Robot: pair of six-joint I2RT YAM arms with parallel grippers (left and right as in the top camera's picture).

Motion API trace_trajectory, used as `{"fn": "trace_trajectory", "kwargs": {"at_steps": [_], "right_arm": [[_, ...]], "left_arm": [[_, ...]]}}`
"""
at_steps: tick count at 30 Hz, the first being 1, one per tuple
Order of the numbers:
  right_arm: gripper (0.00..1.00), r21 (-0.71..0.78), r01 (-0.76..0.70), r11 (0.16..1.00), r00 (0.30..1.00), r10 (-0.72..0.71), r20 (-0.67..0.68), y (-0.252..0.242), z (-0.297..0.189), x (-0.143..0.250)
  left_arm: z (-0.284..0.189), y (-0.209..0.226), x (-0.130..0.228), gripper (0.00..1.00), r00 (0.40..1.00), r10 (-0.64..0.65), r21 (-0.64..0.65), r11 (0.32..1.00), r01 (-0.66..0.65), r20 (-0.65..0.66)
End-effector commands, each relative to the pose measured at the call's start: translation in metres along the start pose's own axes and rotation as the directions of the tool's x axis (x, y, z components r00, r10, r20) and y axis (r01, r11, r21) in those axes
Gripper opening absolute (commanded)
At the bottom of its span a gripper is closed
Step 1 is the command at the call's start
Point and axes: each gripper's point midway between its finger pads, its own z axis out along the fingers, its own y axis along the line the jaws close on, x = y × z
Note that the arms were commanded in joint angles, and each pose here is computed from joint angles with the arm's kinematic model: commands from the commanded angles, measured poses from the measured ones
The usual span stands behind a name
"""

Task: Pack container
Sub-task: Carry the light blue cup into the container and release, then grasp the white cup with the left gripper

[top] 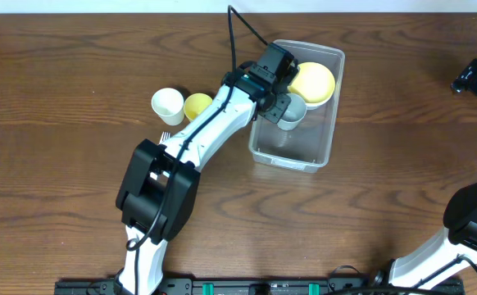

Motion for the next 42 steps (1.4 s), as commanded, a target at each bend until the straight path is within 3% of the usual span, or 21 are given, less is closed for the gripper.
{"fn": "trace_trajectory", "kwargs": {"at_steps": [1, 5, 8, 12, 14, 17, 20, 24, 29, 33, 39, 42], "right_arm": [[0.99, 0.003, -0.011, 1.0, 1.0, 0.011, -0.005, -0.001, 0.002, 0.0], [0.99, 0.003, -0.011, 1.0, 1.0, 0.011, -0.005, -0.001, 0.002, 0.0], [0.99, 0.003, -0.011, 1.0, 1.0, 0.011, -0.005, -0.001, 0.002, 0.0], [0.99, 0.003, -0.011, 1.0, 1.0, 0.011, -0.005, -0.001, 0.002, 0.0], [0.99, 0.003, -0.011, 1.0, 1.0, 0.011, -0.005, -0.001, 0.002, 0.0], [0.99, 0.003, -0.011, 1.0, 1.0, 0.011, -0.005, -0.001, 0.002, 0.0], [0.99, 0.003, -0.011, 1.0, 1.0, 0.011, -0.005, -0.001, 0.002, 0.0], [0.99, 0.003, -0.011, 1.0, 1.0, 0.011, -0.005, -0.001, 0.002, 0.0], [0.99, 0.003, -0.011, 1.0, 1.0, 0.011, -0.005, -0.001, 0.002, 0.0], [0.99, 0.003, -0.011, 1.0, 1.0, 0.011, -0.005, -0.001, 0.002, 0.0], [0.99, 0.003, -0.011, 1.0, 1.0, 0.011, -0.005, -0.001, 0.002, 0.0], [0.99, 0.003, -0.011, 1.0, 1.0, 0.011, -0.005, -0.001, 0.002, 0.0]], "left_arm": [[-0.03, 0.008, -0.027, 0.44, 0.998, -0.005, -0.022, 1.0, 0.006, 0.063], [-0.091, 0.015, -0.053, 0.52, 0.99, -0.004, -0.066, 0.998, 0.014, 0.142], [-0.149, 0.041, -0.06, 0.6, 0.98, -0.01, -0.198, 0.979, 0.05, 0.199], [-0.2, 0.088, -0.034, 0.69, 0.981, -0.064, -0.336, 0.934, 0.124, 0.184], [-0.207, 0.119, -0.01, 0.73, 0.976, -0.166, -0.365, 0.908, 0.207, 0.139], [-0.197, 0.169, 0.034, 0.73, 0.906, -0.416, -0.365, 0.833, 0.415, 0.079], [-0.167, 0.189, 0.062, 0.73, 0.841, -0.541, -0.245, 0.817, 0.522, -0.013], [-0.122, 0.203, 0.091, 0.73, 0.758, -0.637, -0.146, 0.77, 0.621, -0.139], [-0.072, 0.215, 0.121, 0.71, 0.687, -0.679, -0.173, 0.732, 0.659, -0.258], [-0.047, 0.215, 0.133, 0.58, 0.663, -0.682, -0.183, 0.727, 0.662, -0.308], [-0.042, 0.215, 0.137, 0.14, 0.645, -0.695, -0.195, 0.714, 0.673, -0.317], [-0.057, 0.223, 0.137, 0.06, 0.65, -0.699, -0.239, 0.714, 0.658, -0.298]]}}
